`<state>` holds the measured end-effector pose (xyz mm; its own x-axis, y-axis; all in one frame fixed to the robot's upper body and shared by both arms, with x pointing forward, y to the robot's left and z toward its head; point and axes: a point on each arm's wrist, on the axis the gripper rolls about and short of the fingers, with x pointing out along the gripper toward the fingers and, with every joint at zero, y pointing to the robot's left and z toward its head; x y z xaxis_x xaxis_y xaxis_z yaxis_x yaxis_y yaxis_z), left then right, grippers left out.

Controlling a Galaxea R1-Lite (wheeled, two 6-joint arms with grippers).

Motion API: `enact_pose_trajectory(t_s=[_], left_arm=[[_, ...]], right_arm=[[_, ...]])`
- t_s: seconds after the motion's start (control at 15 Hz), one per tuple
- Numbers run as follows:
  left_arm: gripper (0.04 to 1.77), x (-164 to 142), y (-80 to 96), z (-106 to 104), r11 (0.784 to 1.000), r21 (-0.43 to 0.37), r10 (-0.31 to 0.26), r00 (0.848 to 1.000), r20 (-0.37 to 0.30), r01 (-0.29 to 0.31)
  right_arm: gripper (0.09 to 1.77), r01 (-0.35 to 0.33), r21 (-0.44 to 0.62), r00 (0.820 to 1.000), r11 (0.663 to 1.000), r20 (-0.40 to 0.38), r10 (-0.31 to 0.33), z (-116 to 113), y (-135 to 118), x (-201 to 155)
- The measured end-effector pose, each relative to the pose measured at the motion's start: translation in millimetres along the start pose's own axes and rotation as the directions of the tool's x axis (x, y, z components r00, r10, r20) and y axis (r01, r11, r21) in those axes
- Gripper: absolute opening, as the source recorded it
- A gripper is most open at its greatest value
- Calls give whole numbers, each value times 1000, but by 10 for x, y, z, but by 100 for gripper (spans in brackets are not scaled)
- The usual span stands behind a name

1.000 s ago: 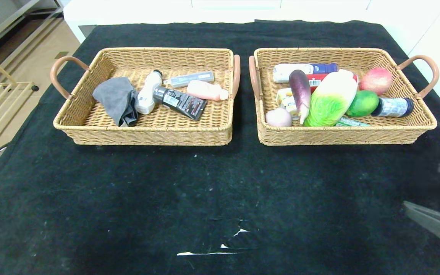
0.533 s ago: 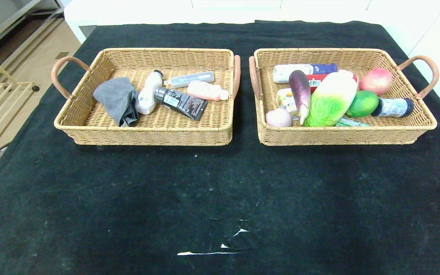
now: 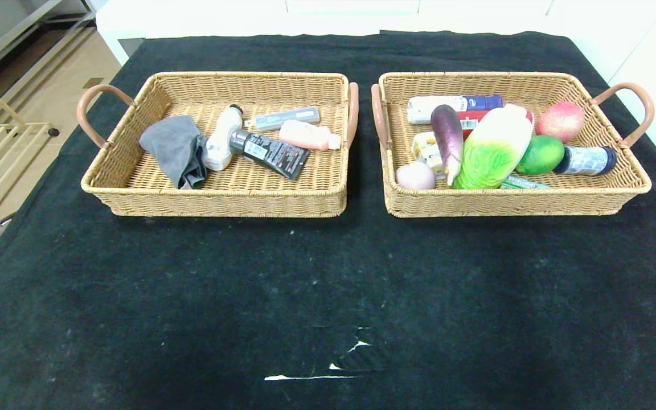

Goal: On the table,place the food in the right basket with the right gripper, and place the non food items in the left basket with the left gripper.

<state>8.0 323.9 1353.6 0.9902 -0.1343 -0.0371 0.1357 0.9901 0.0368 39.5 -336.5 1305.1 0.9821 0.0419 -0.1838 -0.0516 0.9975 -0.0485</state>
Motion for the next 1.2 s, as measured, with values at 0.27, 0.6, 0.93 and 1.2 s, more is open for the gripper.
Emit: enact_pose_trajectory(t_s=[0.27,0.6,0.93,1.2], left_arm=[[172,50,-7,-172,1000,-9,1,999,-41,-1],[172,75,54,-377,997,-3,-81,997,5,81],[172,256,55,-799,998,30,-66,982,179,62],[172,415,86,-1126,998,27,45,979,200,-51]], right_arm=[[171,-62,4,997,998,38,62,-257,52,-72],[171,-102,-6,992,995,76,102,-352,65,-110],[171,-92,-69,965,993,240,106,-537,69,73],[171,-36,-129,957,991,282,72,-821,66,324]])
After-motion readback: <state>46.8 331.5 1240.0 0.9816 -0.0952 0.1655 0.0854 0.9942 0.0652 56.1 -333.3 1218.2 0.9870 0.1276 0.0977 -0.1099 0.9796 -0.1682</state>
